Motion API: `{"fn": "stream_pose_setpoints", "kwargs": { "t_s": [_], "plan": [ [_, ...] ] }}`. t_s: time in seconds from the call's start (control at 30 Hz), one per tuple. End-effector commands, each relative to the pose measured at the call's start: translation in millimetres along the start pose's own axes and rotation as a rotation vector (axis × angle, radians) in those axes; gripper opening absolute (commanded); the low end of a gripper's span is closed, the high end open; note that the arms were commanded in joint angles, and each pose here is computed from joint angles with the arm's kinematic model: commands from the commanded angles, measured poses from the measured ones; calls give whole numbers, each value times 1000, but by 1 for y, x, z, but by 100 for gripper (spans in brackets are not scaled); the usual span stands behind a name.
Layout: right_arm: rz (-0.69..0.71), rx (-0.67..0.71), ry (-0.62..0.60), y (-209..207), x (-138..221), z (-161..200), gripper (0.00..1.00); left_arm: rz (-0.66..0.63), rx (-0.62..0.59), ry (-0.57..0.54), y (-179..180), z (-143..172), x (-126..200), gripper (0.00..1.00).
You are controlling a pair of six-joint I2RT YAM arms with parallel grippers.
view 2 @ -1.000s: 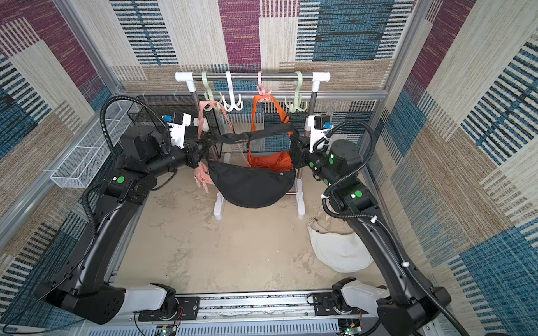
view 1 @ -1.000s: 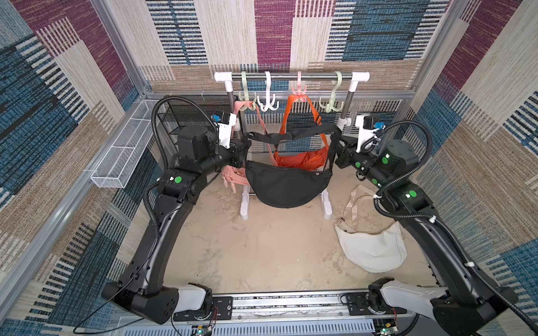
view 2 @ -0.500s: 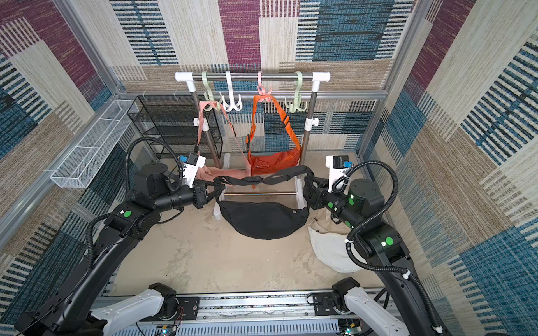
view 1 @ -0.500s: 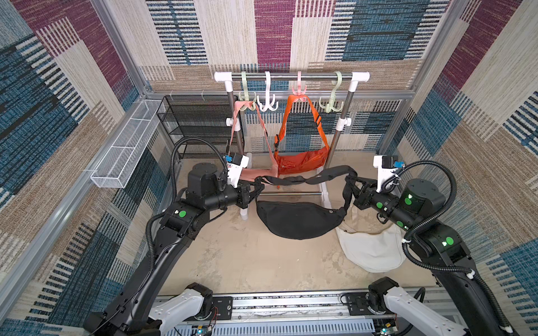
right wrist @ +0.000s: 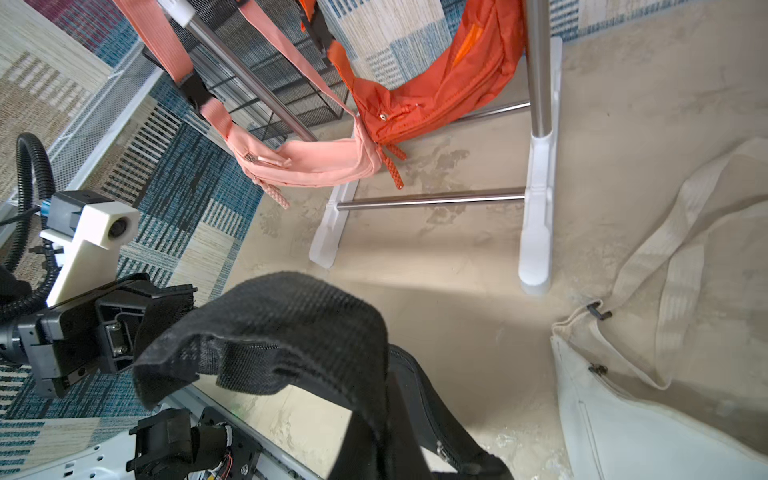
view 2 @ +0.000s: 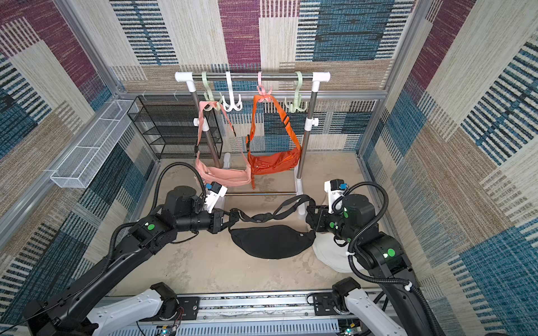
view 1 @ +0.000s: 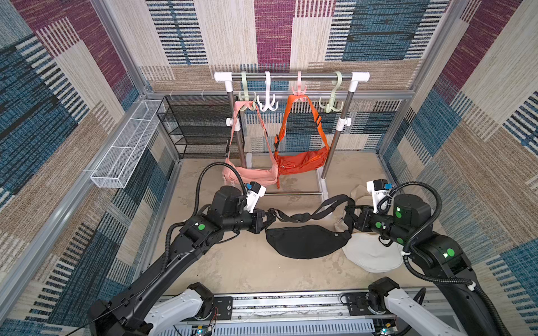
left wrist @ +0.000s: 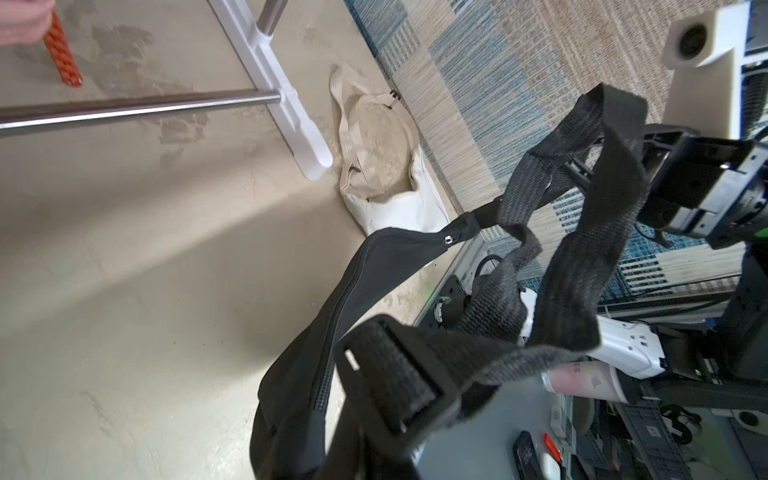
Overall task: Take the bag off the hook
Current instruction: Place the bag at the center of the board.
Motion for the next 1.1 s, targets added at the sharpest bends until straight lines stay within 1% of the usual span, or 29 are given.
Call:
{"fn": "stream_pose_setpoints", "kwargs": {
  "t_s": [0.0, 0.13, 0.23, 0.53, 0.67, 0.87, 1.07],
  "plan": [
    [118, -43, 51, -17, 1, 11, 0, -17, 60, 5, 6, 5, -9, 0],
    [218, -50, 93, -31, -14, 14, 0, -30, 103, 76, 19, 17, -27, 0],
    [239, -44, 102, -35, -31, 10, 0, -59, 125, 117, 32, 23, -40, 0],
    [314, 46, 80, -49, -94, -12, 0, -151, 104, 157, 55, 15, -69, 0],
    [327, 79, 76, -56, -117, -15, 0, -172, 101, 185, 66, 16, -83, 0],
    [352, 84, 119, -74, -138, 6, 0, -183, 134, 234, 80, 27, -99, 0],
    [349, 69, 138, -82, -143, 21, 0, -208, 122, 222, 84, 23, -102, 0]
  ]
}}
Point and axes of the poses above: each gripper's point midway between its finger pads, its own x axis back along the fingers, its own y axis along the line the jaws close on, z = x × y, the point moved 5 cm from there along x, back along the fingers, and after that the axes turned 1 degree about -x, right-handed, at the moved point
